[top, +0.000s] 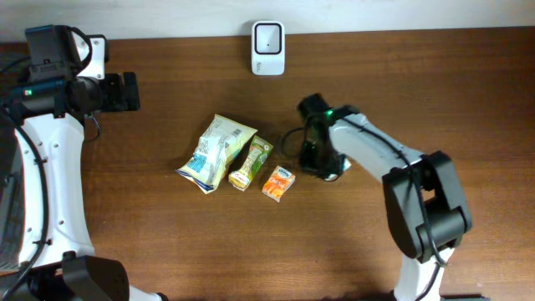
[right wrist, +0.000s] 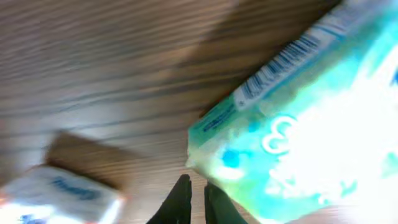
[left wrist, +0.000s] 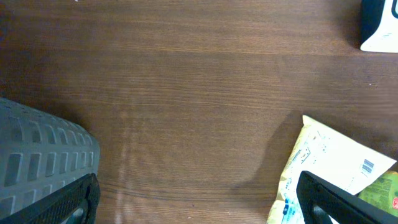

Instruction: Scan the item barcode

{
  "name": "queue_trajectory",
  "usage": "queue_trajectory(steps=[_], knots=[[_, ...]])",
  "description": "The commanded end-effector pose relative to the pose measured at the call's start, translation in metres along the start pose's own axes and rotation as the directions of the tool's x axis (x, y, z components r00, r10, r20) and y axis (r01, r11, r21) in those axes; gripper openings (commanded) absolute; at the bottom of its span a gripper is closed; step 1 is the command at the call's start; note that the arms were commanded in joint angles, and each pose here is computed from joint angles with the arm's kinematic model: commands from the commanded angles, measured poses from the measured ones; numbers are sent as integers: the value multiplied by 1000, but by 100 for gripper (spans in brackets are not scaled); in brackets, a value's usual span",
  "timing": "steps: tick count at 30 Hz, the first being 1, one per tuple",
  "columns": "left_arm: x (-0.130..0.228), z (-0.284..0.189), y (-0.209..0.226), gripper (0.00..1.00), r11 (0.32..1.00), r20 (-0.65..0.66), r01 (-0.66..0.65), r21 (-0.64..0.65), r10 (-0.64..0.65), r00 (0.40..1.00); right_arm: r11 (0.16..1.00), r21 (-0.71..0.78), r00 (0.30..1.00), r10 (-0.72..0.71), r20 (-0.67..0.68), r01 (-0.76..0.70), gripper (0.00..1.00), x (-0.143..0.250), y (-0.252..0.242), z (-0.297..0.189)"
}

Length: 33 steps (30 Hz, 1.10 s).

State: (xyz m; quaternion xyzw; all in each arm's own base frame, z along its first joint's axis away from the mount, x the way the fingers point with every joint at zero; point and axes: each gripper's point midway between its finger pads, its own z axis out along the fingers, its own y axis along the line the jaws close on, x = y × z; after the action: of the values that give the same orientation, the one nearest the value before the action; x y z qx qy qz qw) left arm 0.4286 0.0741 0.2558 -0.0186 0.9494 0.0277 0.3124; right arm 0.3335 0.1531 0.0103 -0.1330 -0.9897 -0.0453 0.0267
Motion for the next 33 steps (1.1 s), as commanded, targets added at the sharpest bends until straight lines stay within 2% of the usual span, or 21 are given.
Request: queue_trajectory(steps=[1, 3, 5, 7, 9, 12, 14, 15, 17, 18, 20, 22, 30, 33], knots=[[0, 3, 0, 99, 1000, -3, -13, 9, 13, 1000, 996, 71, 996, -61, 60, 57, 11, -26, -32, -13], [0, 3, 0, 99, 1000, -3, -13, 9, 13, 1000, 981, 151, 986, -140, 92, 125, 13, -42, -55, -17], [0, 3, 0, 99, 1000, -3, -13, 9, 13, 1000, 973, 127, 975, -203, 92, 191, 15, -50, -57, -23], [0, 3, 0, 99, 1000, -3, -13, 9, 13, 1000, 971, 37, 967, -237, 95, 235, 27, -52, -44, -37], [0, 3, 0, 99, 1000, -3, -12, 9, 12, 1000, 975, -27, 965, -215, 154, 221, 43, -60, -40, -67], [0, 3, 0, 99, 1000, -3, -13, 9, 13, 1000, 994, -92, 978, -47, 201, 66, 51, -67, -65, -103], [0, 3, 0, 99, 1000, -3, -13, 9, 13, 1000, 993, -53, 981, 113, 156, -106, 65, -65, -107, -99], [0, 3, 0, 99, 1000, -3, -13, 9, 13, 1000, 988, -39, 979, 154, 135, -150, 66, -62, -122, -93], [0, 3, 0, 99, 1000, -3, -13, 9, 13, 1000, 975, -8, 972, 220, 85, -220, 62, -51, -151, -76], [0, 3, 0, 99, 1000, -3, -13, 9, 13, 1000, 969, 2, 967, 248, 58, -248, 36, -43, -163, -64], [0, 3, 0, 99, 1000, -3, -13, 9, 13, 1000, 968, 3, 967, 250, 54, -251, 12, -39, -165, -49], [0, 3, 0, 99, 1000, -3, -13, 9, 13, 1000, 973, -5, 970, 230, 74, -230, 9, -40, -159, -38], [0, 3, 0, 99, 1000, -3, -13, 9, 13, 1000, 993, -69, 946, 116, 301, -100, 9, -91, -120, -18], [0, 3, 0, 99, 1000, -3, -13, 9, 13, 1000, 981, -167, 921, -22, 390, 94, 10, -110, -79, -26]])
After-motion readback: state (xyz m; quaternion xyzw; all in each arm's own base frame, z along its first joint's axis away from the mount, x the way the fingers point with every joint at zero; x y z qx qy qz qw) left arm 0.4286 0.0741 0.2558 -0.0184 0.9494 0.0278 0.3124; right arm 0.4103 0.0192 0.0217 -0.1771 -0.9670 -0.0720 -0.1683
